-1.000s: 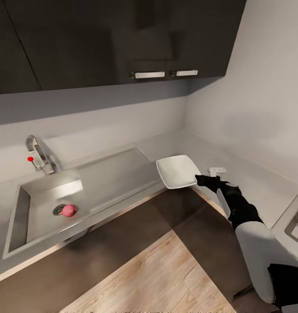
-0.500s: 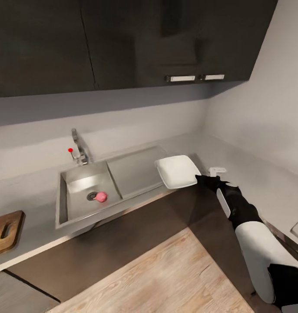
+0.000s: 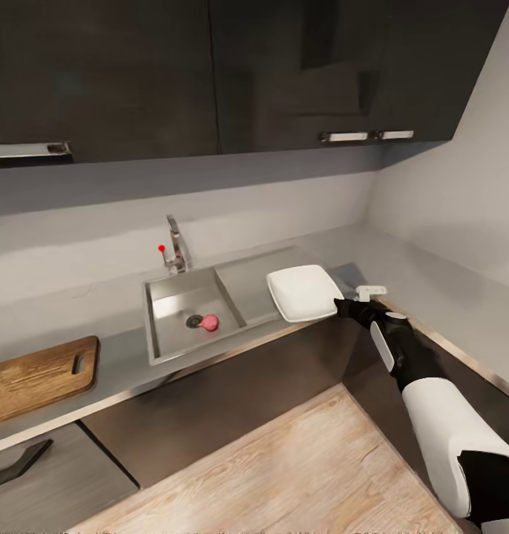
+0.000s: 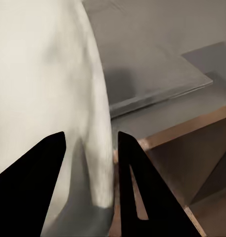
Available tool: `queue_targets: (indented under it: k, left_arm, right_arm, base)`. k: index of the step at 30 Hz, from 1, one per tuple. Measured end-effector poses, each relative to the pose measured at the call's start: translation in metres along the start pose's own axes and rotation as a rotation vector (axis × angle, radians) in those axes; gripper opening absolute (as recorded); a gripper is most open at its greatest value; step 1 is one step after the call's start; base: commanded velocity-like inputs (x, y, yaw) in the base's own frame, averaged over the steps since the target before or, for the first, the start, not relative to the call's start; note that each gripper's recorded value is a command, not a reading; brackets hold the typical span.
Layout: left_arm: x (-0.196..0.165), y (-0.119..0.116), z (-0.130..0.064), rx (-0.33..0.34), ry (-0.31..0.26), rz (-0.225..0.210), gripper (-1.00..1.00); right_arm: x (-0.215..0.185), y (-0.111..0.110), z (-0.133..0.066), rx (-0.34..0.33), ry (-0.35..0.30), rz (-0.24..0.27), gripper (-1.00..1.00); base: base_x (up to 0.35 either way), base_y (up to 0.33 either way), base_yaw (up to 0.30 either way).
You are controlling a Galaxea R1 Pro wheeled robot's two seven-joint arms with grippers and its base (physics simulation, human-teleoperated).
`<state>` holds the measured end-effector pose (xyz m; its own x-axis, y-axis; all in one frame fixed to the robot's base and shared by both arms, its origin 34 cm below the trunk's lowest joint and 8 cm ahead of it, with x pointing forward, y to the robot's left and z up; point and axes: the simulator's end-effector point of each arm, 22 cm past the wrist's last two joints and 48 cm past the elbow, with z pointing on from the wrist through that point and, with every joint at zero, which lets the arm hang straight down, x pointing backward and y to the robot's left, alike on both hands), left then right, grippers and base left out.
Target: In the kitchen, take the Vidalia onion out of the sink, dice it on the chopping board with the paring knife, put the diced onion into the bowl on the countertop, then place both the paring knife and the chopping board into the sink.
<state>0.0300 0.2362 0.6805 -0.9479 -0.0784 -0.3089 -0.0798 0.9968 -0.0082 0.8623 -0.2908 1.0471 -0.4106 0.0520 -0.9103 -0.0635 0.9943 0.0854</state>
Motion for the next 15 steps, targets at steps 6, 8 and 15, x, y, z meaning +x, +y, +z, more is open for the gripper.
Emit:
queue_targets:
  k: [6,8,15]
  left_arm:
    - [0.0001,0.0000,0.0000,0.000,0.000,0.000,1.00]
    - [0.0001,0.0000,0.0000,0.000,0.000,0.000,1.00]
    - [0.0000,0.0000,0.0000,0.000,0.000,0.000,1.00]
  right_arm:
    - [-0.0001,0.0000,-0.0002,0.000,0.000,-0.001,-1.00]
    - [-0.0001,0.0001,-0.0002,0.000,0.000,-0.001,-1.00]
    - [0.0000,0.0001,0.0000,0.000,0.000,-0.001,-1.00]
  base:
    - [-0.028,0.284,0.000]
    - [-0.005,0.288,0.000]
    - [-0.073,0.283,0.000]
